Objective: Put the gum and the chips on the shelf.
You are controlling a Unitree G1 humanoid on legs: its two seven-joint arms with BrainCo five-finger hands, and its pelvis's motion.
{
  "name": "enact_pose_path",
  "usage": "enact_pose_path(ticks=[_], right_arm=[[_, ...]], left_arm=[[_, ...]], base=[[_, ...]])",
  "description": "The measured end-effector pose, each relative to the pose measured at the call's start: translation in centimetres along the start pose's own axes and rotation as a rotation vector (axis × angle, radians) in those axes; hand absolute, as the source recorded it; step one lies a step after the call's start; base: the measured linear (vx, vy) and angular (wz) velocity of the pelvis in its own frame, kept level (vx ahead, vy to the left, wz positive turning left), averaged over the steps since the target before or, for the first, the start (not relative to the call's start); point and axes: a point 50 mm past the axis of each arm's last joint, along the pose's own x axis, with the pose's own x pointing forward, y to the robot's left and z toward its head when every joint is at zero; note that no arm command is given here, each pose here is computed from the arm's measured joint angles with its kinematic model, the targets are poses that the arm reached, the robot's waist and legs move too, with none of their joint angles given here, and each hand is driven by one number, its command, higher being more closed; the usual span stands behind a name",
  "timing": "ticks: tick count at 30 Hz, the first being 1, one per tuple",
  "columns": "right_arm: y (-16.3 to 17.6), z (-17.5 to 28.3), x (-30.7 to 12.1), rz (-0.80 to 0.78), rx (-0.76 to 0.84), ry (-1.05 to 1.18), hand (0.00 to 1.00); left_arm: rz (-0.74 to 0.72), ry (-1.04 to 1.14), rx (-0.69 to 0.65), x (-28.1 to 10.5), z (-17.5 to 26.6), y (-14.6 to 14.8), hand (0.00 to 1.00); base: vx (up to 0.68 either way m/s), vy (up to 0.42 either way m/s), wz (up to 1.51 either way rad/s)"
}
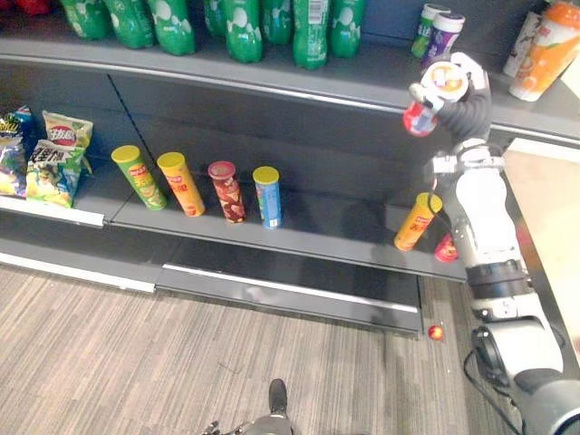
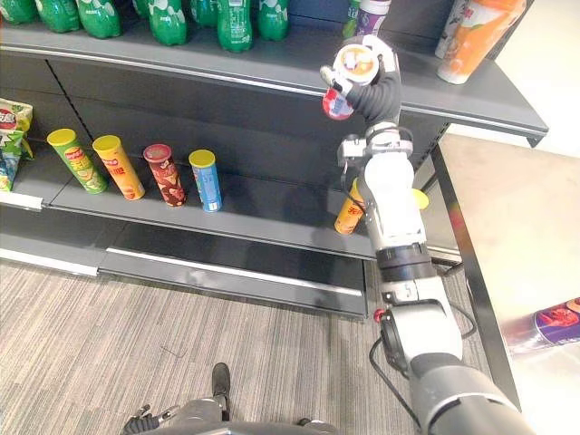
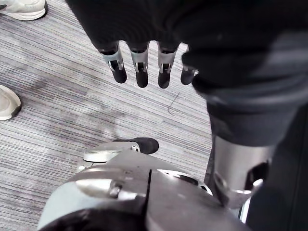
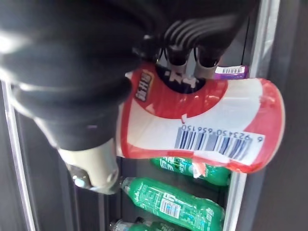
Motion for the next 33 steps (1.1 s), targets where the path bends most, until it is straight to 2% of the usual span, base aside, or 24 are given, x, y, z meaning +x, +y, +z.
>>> enact_pose_path(ticks=[5,14,24,33], right_arm=[[-1.6,0.3,2.6,-0.039,0.022,0.067,1.00],[-1.5,2.3,6.1,-0.007,0.075,0.121,1.00],[-1.6,2.8,7.4,0.001,0.044,0.171,1.00],[-3.6,1.3,7.2,-0.096,0.080,0.251,1.00]], left_arm=[[0.001,0.006,-0.002,0.0,0.0,0.2,0.00],[0.001,0.000,-0.036,0.2,0.6,0.3,0.00],[-0.011,-0.012,-0.031,0.5,1.5,-0.2,0.00],[-0.015,-0.010,-0.048,0.6,1.7,-0.3,0.00]], base=[[0.00,0.000,-0.01],[0.02,-0.014,-0.10],[0.01,-0.007,-0.02],[0.00,0.000,0.00]])
